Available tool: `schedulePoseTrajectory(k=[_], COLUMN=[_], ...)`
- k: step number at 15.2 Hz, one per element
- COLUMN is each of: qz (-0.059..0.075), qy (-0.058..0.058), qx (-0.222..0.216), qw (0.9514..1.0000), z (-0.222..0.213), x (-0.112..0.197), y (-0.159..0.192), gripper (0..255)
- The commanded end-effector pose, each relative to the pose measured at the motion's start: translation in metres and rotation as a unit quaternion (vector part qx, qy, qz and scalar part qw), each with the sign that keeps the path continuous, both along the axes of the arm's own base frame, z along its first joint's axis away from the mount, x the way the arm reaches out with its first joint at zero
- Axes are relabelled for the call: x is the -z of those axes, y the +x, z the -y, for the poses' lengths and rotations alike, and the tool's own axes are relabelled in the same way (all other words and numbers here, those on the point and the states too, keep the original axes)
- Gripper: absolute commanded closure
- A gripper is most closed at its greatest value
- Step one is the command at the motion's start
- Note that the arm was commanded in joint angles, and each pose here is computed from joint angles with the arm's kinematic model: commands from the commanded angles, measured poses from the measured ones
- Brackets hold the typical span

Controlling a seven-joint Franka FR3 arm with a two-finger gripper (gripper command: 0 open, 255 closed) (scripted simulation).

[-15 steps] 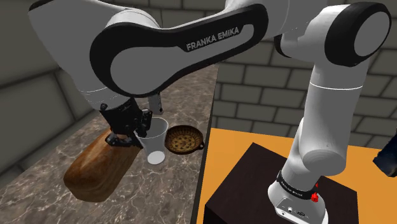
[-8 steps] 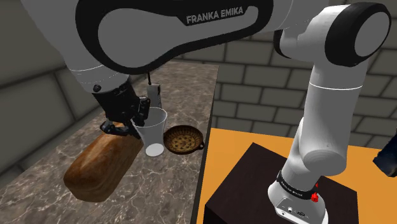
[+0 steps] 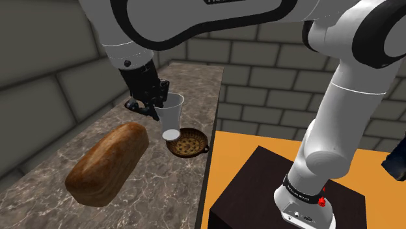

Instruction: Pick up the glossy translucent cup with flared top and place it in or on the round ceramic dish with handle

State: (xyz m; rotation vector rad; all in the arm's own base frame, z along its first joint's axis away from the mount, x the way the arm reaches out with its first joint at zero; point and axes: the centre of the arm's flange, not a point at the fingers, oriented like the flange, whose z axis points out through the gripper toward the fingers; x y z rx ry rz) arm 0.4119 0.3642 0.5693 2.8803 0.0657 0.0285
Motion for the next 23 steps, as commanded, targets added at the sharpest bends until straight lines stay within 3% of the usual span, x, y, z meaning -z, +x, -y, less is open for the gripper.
schedulePoseTrajectory(k=[1,7,23], qz=[0.0,0.0,0.0], qy=[0.001,0.001,0.001], qx=[-0.001,-0.001,-0.001], qw=[1.0,1.0,1.0], z=[0.024,0.094,0.094], x=[-0.007,-0.025,0.059], y=[0.003,0.016,0.016], gripper=[255,255,255])
